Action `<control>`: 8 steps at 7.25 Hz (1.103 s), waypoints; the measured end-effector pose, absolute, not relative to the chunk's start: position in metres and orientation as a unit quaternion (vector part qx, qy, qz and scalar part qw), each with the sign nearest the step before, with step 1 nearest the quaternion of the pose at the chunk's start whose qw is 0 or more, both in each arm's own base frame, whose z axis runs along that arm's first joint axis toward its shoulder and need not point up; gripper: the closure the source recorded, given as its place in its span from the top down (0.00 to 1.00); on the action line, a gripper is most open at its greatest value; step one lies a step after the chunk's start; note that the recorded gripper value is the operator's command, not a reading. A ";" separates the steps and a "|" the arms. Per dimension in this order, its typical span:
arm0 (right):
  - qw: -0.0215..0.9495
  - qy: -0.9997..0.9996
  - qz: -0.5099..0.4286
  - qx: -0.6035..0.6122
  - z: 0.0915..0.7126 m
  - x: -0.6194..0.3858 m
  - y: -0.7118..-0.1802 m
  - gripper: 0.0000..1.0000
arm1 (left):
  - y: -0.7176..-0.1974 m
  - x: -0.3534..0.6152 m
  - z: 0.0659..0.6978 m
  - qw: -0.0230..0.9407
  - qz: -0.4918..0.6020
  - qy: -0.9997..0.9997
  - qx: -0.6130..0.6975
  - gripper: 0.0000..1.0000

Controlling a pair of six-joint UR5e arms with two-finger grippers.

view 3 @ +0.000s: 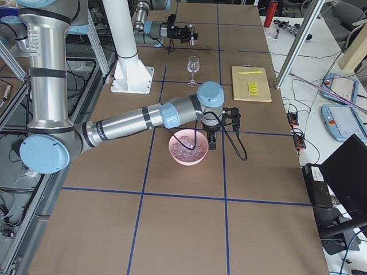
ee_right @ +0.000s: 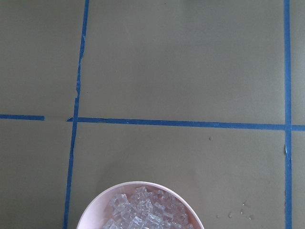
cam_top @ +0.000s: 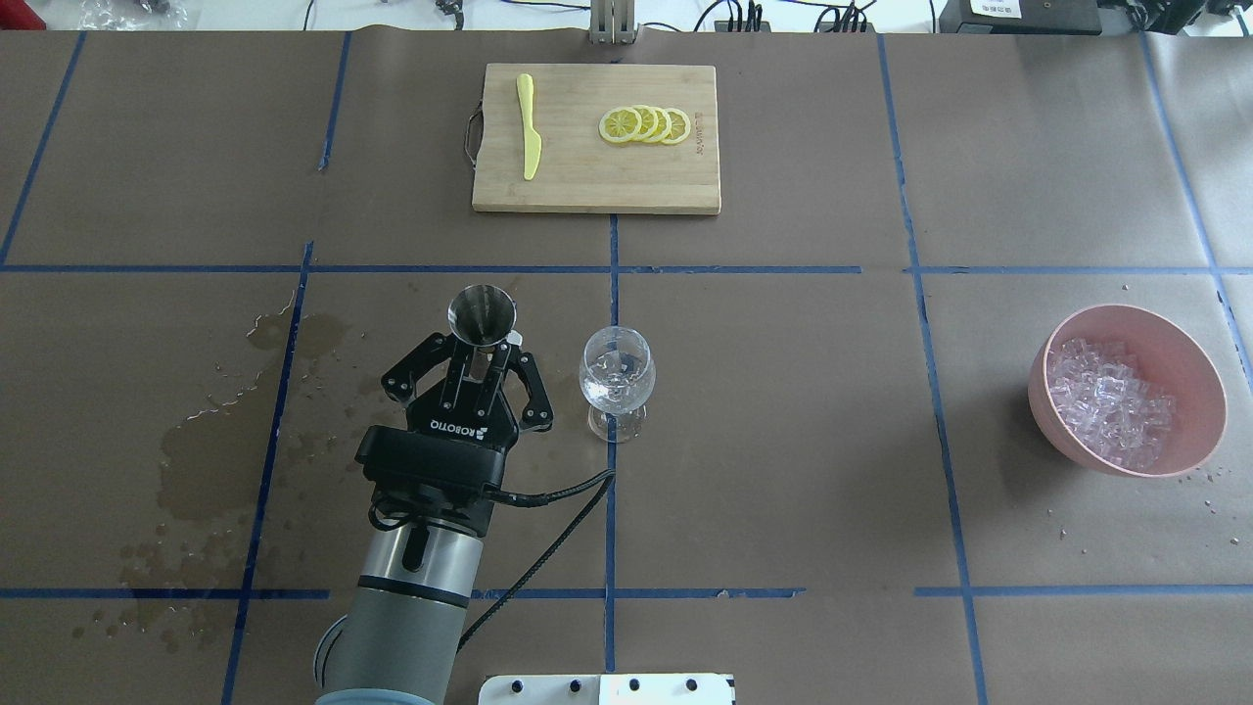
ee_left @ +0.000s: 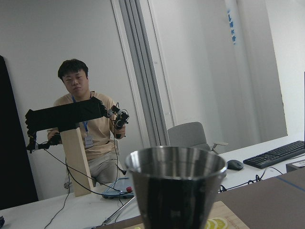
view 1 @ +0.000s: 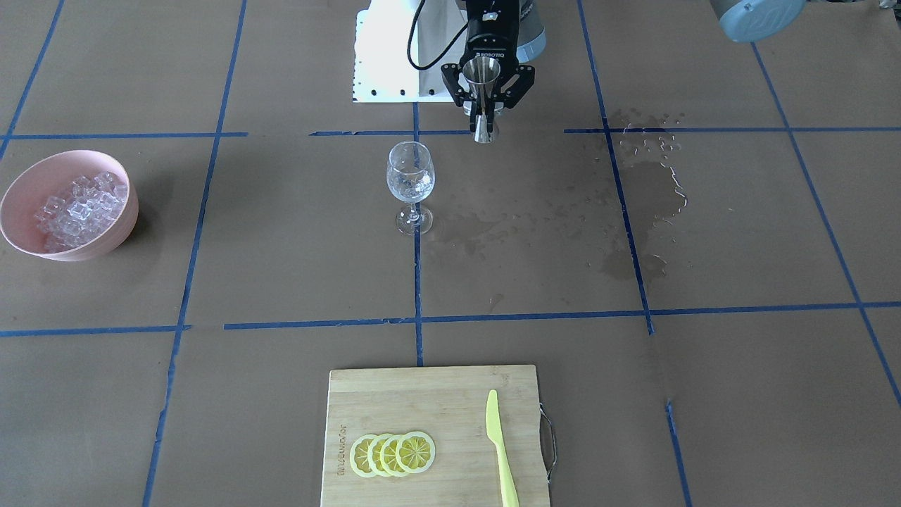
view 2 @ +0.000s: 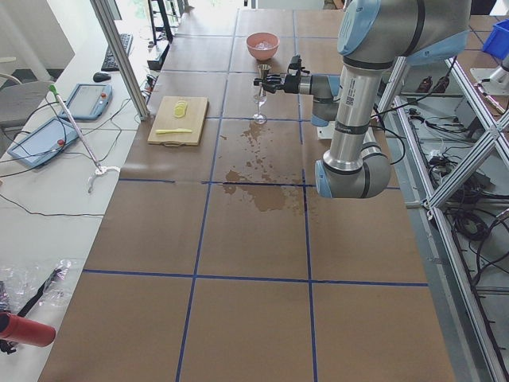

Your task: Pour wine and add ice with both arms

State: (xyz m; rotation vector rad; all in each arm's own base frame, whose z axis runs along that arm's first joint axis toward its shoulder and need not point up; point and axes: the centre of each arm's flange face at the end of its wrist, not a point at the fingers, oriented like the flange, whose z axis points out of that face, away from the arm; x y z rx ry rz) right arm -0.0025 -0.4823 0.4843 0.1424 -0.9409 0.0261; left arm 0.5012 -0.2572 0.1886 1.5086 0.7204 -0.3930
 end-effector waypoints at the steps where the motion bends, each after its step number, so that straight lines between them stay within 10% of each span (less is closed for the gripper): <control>1: 0.889 -0.453 0.012 0.068 0.484 -0.003 -0.482 1.00 | -0.256 0.502 0.189 0.645 -0.189 0.352 0.651 0.00; 8: 0.889 -0.452 0.010 0.067 0.485 -0.005 -0.483 1.00 | -0.254 0.452 0.345 0.656 -0.191 0.391 0.617 0.00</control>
